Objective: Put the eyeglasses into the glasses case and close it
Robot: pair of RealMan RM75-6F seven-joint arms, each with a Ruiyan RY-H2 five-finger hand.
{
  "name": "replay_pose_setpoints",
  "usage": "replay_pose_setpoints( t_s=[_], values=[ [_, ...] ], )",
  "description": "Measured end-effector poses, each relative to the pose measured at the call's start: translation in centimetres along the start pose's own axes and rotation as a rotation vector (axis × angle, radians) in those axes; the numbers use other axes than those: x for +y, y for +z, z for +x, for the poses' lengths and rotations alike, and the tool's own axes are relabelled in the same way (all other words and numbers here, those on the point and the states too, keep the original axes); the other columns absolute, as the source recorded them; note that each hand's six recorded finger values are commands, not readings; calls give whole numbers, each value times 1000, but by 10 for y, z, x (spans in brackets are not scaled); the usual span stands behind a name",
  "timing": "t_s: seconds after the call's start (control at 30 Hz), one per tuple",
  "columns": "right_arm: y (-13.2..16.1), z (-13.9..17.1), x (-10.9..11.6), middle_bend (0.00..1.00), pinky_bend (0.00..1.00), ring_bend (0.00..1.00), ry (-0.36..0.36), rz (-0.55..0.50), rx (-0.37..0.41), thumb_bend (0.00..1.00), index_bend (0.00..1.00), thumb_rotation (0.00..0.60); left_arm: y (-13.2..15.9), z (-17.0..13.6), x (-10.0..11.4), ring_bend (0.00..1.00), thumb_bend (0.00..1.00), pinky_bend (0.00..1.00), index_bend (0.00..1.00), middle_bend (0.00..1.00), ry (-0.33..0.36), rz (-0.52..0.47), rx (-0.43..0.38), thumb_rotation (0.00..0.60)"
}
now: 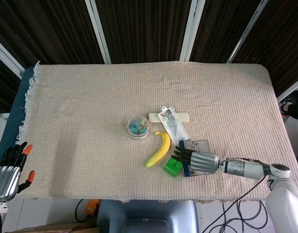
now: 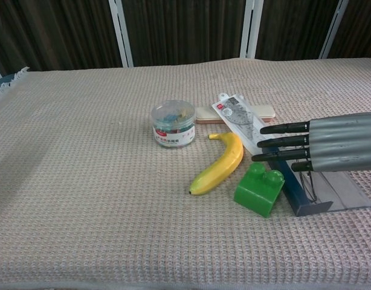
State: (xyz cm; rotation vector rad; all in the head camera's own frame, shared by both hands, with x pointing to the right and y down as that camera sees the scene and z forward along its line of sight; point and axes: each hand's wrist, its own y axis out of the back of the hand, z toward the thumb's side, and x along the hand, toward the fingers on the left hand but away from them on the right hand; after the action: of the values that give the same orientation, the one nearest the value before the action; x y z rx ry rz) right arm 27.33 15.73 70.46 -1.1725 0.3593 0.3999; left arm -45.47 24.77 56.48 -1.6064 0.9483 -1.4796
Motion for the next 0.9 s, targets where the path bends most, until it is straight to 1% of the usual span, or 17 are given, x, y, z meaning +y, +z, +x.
replay_pose_setpoints(
  t_s=[0.17, 0.3, 0.33, 0.47, 0.57, 0.9],
  values=[
    [2, -5, 2, 131, 0, 0, -20, -3, 0, 628, 716, 600, 1, 0, 0, 0, 409, 33, 0, 0, -2, 0, -3, 600],
    [3, -9, 4, 131, 0, 0, -33, -5, -12, 613, 662, 600, 0, 0, 0, 0, 409, 34, 0, 0, -1, -1, -2, 600],
    [2, -10, 4, 131, 0, 0, -34, -7, -19, 585, 646, 600, 0, 0, 0, 0, 409, 33, 0, 0, -1, -1, -2, 600],
    [0, -12, 5, 131, 0, 0, -42, -17, -47, 412, 607, 600, 0, -1, 0, 0, 409, 33, 0, 0, 1, -3, -4, 600],
    [-2, -13, 7, 131, 0, 0, -53, -31, -66, 324, 586, 600, 0, -1, 1, 0, 409, 34, 0, 0, 1, -4, -3, 600],
    [-7, -11, 13, 131, 0, 0, -92, -78, -127, 265, 547, 600, 0, -2, 0, 0, 407, 34, 0, 0, 0, -2, -6, 600]
  ],
)
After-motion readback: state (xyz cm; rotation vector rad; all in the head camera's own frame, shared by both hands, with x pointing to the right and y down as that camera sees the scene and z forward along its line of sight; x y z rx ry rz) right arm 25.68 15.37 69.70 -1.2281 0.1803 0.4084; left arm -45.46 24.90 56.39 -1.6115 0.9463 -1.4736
